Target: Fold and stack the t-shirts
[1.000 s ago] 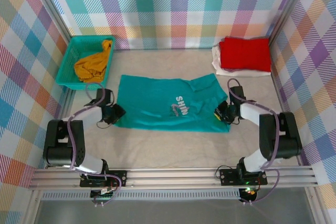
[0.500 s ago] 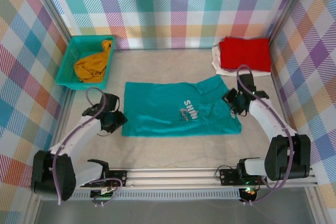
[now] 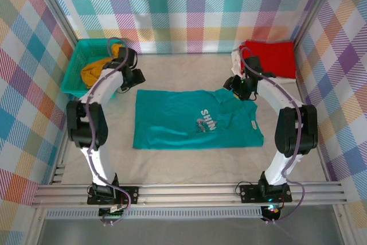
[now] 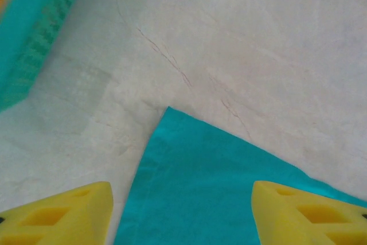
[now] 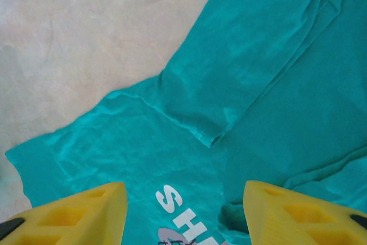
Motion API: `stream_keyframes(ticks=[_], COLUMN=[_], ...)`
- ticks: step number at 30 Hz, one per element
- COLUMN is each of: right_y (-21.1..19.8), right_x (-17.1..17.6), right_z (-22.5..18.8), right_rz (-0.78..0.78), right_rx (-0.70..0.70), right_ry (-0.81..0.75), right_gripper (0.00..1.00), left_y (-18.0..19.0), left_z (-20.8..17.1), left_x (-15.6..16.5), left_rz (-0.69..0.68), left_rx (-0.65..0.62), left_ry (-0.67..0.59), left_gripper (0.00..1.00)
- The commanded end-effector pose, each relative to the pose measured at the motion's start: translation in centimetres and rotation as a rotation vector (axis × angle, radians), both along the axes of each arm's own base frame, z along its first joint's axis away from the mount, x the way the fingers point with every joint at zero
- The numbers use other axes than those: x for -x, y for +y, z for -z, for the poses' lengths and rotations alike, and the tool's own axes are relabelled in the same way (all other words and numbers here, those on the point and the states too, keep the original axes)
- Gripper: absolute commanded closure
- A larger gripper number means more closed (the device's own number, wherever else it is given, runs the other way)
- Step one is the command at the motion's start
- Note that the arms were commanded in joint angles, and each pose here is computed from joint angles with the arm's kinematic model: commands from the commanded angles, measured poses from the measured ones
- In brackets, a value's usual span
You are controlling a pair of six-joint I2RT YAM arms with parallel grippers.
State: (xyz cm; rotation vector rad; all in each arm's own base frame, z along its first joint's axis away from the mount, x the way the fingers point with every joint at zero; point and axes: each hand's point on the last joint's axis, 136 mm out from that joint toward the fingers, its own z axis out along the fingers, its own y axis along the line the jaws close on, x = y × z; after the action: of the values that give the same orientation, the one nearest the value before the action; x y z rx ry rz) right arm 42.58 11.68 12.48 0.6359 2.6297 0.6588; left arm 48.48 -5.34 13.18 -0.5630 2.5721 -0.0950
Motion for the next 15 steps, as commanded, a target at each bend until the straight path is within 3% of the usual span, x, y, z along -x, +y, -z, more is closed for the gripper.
stream_keyframes(ticks=[1,6,11,15], right_y=[0.4,0.3,0.3,0.4], right_x=[-0.7,-0.6,-0.5,-0.5], right_z=[-1.5,-1.3,-0.7,0.0], right_rz=[-0.024,-0.026,-0.03,-0.025], right_rx=[-0.013,-0.011,-0.01,-0.02], right_ry=[-0.024,-0.014,-0.005,0.009], right_gripper=[0.42,0.4,0.4,0.39], left_y=[-1.1,-0.2,-0.7,-1.3], left_z=[2.7,6.0,8.6,9.8], left_x=[-0.8,-2.0,-2.2,-2.0], left_rz=[0.048,0.01,0.011,0.027], left_rx=[-0.005,-0.061,-0.025,-0.031], left_ry=[0.107,0.189,0.237,0.25], left_gripper=[0.33,0.32,0.32,0.4])
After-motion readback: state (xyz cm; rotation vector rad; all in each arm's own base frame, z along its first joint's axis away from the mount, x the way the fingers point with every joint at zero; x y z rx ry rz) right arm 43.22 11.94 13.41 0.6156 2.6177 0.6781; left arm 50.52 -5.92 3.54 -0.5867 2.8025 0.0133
